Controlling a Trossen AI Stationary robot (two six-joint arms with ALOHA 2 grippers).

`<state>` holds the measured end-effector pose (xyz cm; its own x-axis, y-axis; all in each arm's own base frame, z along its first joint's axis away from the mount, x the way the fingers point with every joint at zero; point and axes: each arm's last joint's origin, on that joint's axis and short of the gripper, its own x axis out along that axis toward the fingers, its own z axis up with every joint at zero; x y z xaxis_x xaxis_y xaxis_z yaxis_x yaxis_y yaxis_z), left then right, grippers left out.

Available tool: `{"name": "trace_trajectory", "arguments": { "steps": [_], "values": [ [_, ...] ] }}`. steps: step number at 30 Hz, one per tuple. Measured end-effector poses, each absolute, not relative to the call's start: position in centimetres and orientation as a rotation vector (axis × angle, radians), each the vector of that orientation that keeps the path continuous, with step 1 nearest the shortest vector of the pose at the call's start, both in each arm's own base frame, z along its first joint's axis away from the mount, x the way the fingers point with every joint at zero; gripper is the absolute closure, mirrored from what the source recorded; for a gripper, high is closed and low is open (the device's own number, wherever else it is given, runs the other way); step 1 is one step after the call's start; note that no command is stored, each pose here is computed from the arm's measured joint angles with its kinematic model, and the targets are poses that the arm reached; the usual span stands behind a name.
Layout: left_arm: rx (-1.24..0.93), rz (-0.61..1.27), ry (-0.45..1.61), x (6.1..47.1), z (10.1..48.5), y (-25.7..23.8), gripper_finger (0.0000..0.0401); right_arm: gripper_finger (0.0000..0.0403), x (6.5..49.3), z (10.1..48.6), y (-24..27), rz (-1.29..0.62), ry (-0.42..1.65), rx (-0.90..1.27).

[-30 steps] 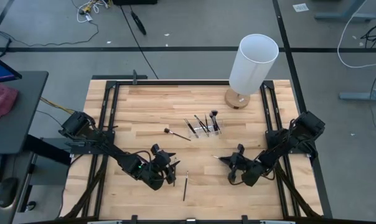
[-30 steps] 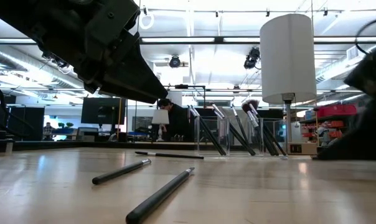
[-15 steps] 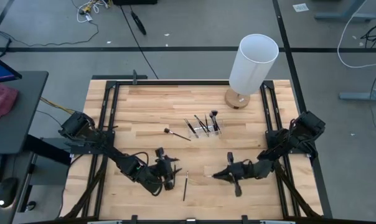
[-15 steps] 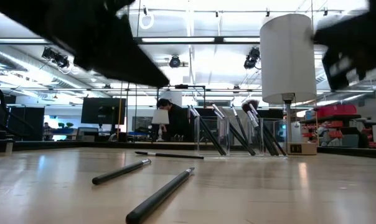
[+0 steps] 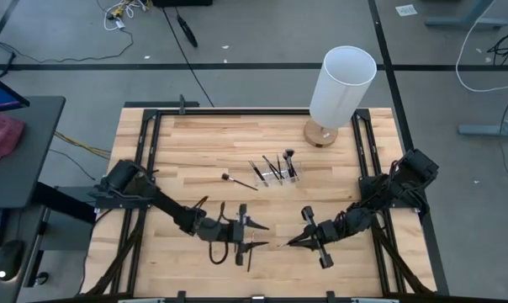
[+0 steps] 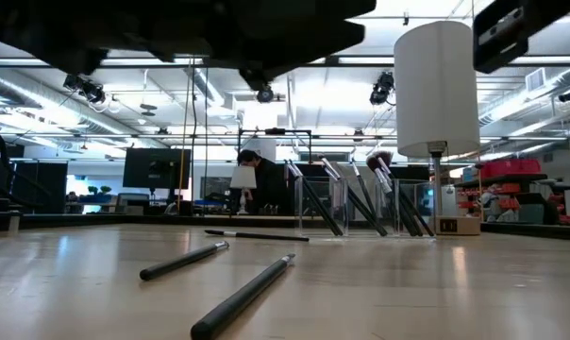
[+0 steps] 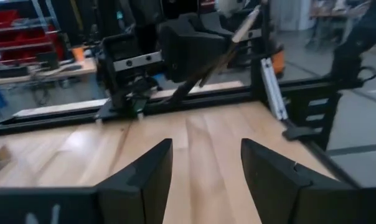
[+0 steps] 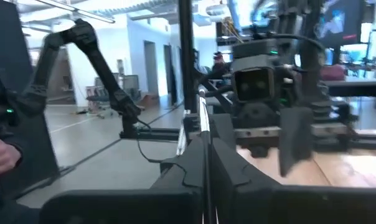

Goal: Pick & Place Makeup Supplies
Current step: Put the black makeup brush into the transparent organizer

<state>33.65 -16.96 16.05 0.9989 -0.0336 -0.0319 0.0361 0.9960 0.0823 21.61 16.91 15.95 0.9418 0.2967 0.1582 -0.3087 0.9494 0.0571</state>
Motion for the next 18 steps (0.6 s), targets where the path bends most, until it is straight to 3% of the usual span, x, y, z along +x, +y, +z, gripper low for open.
{"name": "trace_trajectory", "arguments": {
  "steps": [11,18],
  "values": [
    [0.139,-0.067,-0.032,36.4,18.7,-16.1,0.0128,0.0394,22.6,16.3,16.4,0.314,-0.158,0.074],
    [0.241,-0.110,-0.023,37.2,20.3,-17.9,0.0136,0.0394,22.6,16.2,16.4,0.315,-0.155,0.077]
  ]
}}
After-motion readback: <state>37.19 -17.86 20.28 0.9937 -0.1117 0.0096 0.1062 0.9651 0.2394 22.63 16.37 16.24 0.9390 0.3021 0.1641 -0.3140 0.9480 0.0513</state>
